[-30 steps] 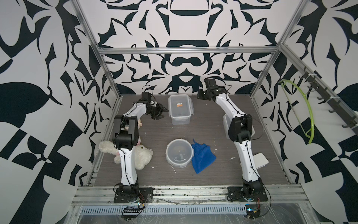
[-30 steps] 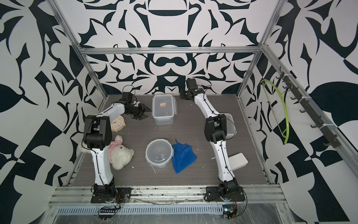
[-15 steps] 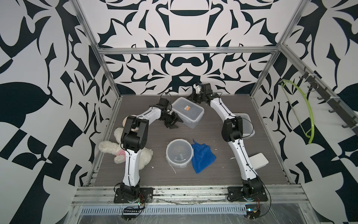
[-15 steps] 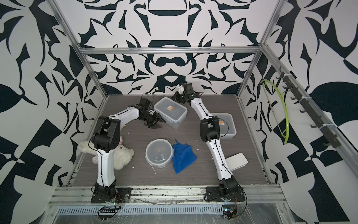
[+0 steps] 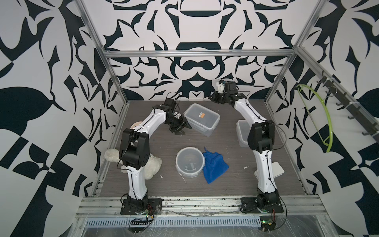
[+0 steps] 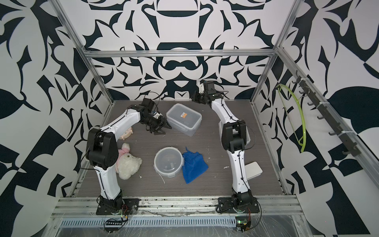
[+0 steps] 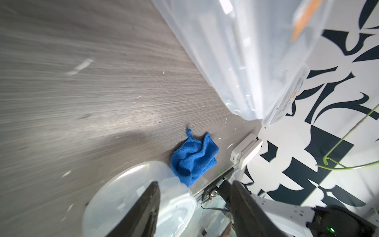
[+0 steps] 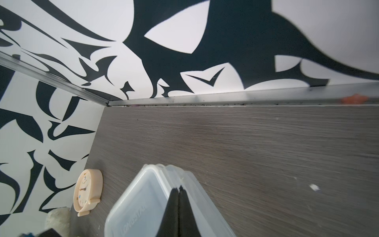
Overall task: Wipe the insides of the lunch boxes
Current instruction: Adjust the lunch box at the center of the board.
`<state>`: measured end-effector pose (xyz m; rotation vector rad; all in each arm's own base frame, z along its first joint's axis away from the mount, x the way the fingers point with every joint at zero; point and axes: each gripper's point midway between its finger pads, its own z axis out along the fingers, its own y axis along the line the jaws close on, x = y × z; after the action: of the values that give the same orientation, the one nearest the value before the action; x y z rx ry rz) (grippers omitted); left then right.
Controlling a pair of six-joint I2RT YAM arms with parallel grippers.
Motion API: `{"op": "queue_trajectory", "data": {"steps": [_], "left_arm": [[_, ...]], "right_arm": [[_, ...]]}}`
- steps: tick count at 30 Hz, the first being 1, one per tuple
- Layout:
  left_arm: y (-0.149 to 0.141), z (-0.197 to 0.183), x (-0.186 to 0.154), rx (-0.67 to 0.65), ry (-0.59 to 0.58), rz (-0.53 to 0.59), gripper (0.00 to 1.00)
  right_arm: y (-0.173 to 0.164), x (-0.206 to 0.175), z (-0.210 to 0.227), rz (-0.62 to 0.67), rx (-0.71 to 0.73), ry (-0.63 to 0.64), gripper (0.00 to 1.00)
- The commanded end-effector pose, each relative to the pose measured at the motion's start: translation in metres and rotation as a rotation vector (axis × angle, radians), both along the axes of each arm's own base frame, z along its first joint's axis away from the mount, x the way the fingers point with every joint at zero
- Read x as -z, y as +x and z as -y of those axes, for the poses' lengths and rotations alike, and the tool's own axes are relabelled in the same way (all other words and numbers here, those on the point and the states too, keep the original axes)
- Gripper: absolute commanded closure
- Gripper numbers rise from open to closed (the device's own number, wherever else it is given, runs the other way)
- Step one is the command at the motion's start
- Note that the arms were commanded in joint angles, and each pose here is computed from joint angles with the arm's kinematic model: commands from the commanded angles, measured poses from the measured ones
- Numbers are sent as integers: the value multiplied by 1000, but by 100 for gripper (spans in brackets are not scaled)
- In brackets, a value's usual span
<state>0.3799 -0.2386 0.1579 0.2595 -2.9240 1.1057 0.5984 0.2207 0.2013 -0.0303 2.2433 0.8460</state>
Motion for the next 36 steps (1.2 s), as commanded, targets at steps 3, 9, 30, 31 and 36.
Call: {"op": "queue_trajectory", "data": {"steps": [3, 9, 30, 31, 36], "left_arm": [[61, -8, -67, -30, 48, 272, 39], [122, 35, -70, -1, -40, 345, 40], [127, 77, 48, 27, -102, 158, 41], [125, 76, 50, 27, -97, 155, 41], [121, 76, 61, 29, -84, 127, 41]], "right_arm": [[-36, -29, 12, 111, 12, 27, 78], [-88, -16, 20, 72, 4, 325, 40], [-155, 61, 36, -17, 84, 438, 30], [-157, 65, 38, -22, 89, 436, 30], [-163, 73, 50, -18, 108, 497, 35]]}}
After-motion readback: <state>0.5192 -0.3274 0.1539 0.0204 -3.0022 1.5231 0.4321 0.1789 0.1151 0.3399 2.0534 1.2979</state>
